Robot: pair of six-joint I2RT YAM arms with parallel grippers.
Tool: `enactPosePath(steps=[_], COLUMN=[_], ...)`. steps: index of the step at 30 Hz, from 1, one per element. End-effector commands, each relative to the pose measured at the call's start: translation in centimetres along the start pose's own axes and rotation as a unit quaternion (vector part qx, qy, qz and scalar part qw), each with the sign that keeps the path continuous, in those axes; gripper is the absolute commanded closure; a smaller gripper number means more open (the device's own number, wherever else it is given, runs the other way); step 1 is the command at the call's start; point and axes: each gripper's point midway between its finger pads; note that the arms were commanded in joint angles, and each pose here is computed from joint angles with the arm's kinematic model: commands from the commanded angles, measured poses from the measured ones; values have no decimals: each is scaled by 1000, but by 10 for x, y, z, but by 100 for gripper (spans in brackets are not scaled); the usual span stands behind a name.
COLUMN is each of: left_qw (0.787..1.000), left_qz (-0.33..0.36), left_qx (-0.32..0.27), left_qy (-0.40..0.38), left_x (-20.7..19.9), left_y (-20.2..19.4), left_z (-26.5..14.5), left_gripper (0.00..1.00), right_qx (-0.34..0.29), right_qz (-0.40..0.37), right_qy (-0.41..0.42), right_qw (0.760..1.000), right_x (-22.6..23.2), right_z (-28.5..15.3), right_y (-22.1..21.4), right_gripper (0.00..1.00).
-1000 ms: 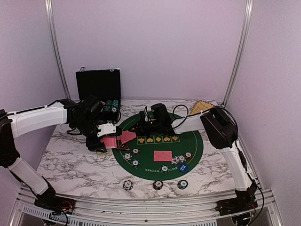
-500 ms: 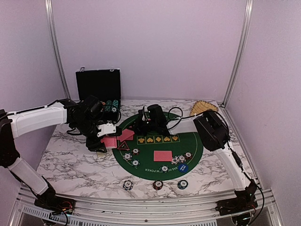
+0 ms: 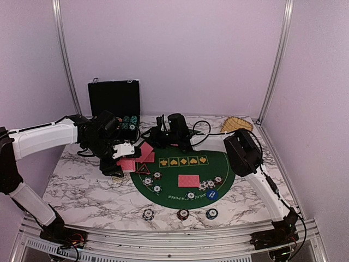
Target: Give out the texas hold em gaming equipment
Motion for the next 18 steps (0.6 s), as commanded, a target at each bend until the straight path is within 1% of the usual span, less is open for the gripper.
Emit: enactPosePath(steps=[1, 6, 12, 16, 18], left_qw=[1000, 1000, 1000, 1000, 1000], left_qz=[-6, -6, -7, -5, -5], left_qx=[-9, -7, -6, -6, -7], left_qy=[-7, -8, -12, -9, -9], left_x=[-5, -6, -7, -7, -7], left_y=[2, 1, 0, 0, 1], left_z=[-8, -8, -7, -8, -8], left_gripper=[78, 78, 78, 78, 78], right_qx=[9, 4, 0, -12, -18], right_qz=[-28, -40, -52, -74, -84], right_qy=[-8, -17, -21, -26, -29], right_qw=[1000, 999, 998, 997, 996], right_x=[-3, -1, 4, 23, 33], right_z=[6, 5, 3, -13, -25], right_y=[-4, -4, -2, 4, 5], right_gripper=[52, 44, 38, 28, 20])
Point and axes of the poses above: each gripper's point midway between its finger pads, its own z axis out along the fingers, its own x axis along the line the jaws close on, y = z × x, and after that the axes turned 8 degrees about z, right-handed
